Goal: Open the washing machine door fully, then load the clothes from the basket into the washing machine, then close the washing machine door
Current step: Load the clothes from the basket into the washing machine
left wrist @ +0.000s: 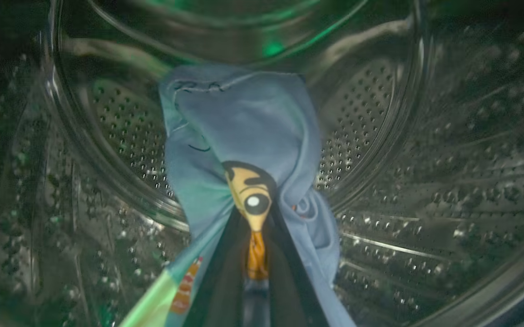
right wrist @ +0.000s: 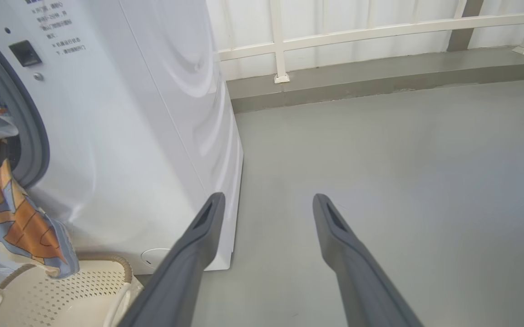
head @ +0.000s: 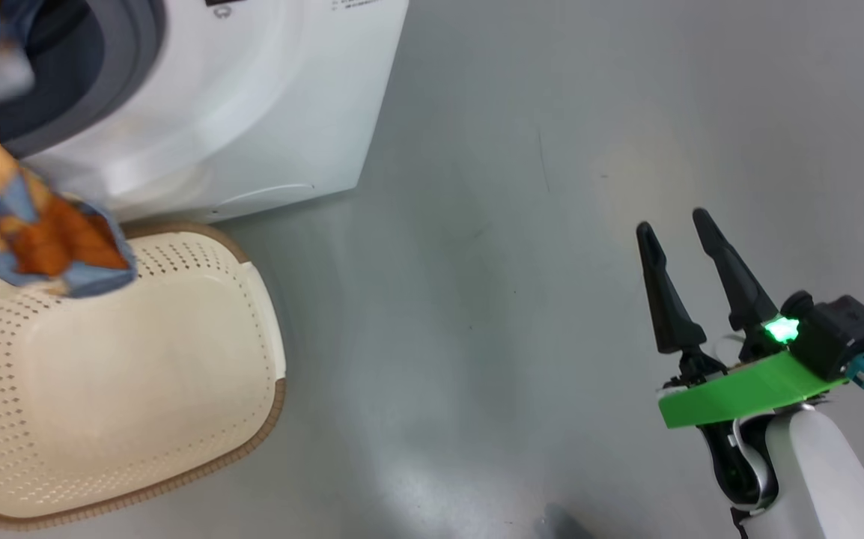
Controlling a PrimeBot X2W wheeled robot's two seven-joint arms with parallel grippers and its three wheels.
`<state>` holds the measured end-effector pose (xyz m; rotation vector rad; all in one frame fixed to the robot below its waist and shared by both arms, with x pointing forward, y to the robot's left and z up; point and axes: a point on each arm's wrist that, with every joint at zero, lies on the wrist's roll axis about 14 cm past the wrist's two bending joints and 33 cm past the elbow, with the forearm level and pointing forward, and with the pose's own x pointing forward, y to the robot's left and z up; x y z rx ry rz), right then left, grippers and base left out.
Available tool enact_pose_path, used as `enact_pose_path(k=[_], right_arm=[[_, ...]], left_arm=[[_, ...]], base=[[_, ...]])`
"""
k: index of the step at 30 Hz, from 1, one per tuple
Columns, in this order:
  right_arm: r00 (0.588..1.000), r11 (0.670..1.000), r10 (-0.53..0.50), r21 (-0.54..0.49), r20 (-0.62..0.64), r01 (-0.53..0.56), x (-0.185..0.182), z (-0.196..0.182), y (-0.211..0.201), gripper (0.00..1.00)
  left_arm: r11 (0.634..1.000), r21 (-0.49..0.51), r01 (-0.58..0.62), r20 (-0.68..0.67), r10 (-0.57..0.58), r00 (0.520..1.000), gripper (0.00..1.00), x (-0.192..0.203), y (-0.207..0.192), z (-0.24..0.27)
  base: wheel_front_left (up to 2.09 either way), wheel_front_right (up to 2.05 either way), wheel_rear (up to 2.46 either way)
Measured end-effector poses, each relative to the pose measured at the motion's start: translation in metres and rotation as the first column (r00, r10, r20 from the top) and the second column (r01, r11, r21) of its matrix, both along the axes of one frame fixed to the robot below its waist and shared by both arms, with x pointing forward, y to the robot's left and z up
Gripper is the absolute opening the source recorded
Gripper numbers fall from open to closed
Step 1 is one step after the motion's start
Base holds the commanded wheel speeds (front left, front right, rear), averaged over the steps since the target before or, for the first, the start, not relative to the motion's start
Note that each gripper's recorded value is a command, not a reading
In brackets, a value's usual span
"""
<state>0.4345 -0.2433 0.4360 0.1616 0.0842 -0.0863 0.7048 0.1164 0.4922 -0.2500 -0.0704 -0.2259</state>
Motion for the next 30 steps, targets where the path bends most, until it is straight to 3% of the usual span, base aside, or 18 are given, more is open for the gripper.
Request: enact_pose_path(k=[5, 10, 13, 14, 15, 21, 30], right_arm=[[1.000, 1.000, 0.007, 0.001, -0.001, -0.007, 0.004, -0.002, 0.002, 1.00], [1.000, 1.000, 0.007, 0.002, -0.002, -0.007, 0.004, -0.002, 0.003, 1.00], [1.000, 1.000, 0.009, 0.003, -0.001, -0.009, 0.004, -0.002, 0.004, 1.00], [1.000, 1.000, 0.009, 0.003, 0.001, -0.009, 0.004, -0.001, 0.004, 1.00], [1.000, 1.000, 0.009, 0.003, 0.001, -0.009, 0.004, -0.001, 0.004, 1.00], [1.000, 1.000, 0.014, 0.006, 0.009, -0.014, 0.005, 0.001, 0.006, 1.00], [1.000, 1.000, 0.025, 0.012, 0.014, -0.026, 0.007, 0.002, 0.010, 1.00]], left_arm=[[0.999, -0.038, -0.028, 0.138, 0.033, 0.990, 0.00, 0.005, 0.003, 0.039], [1.000, -0.001, -0.011, 0.008, 0.011, 1.000, 0.00, -0.005, -0.010, -0.012], [1.000, 0.023, -0.009, -0.095, 0.011, 0.995, 0.32, -0.012, -0.009, -0.045], [0.999, 0.042, 0.000, -0.125, 0.005, 0.992, 0.58, -0.015, -0.010, -0.055], [0.999, 0.042, 0.000, -0.125, 0.005, 0.992, 0.98, -0.015, -0.010, -0.055], [0.997, 0.073, 0.003, -0.211, 0.012, 0.977, 1.00, -0.021, -0.006, -0.076], [0.997, 0.074, 0.008, -0.216, 0.008, 0.976, 1.00, -0.022, -0.005, -0.073]], base=[[0.00, 0.00, 0.00], [0.00, 0.00, 0.00], [0.00, 0.00, 0.00], [0.00, 0.00, 0.00], [0.00, 0.00, 0.00], [0.00, 0.00, 0.00], [0.00, 0.00, 0.00]])
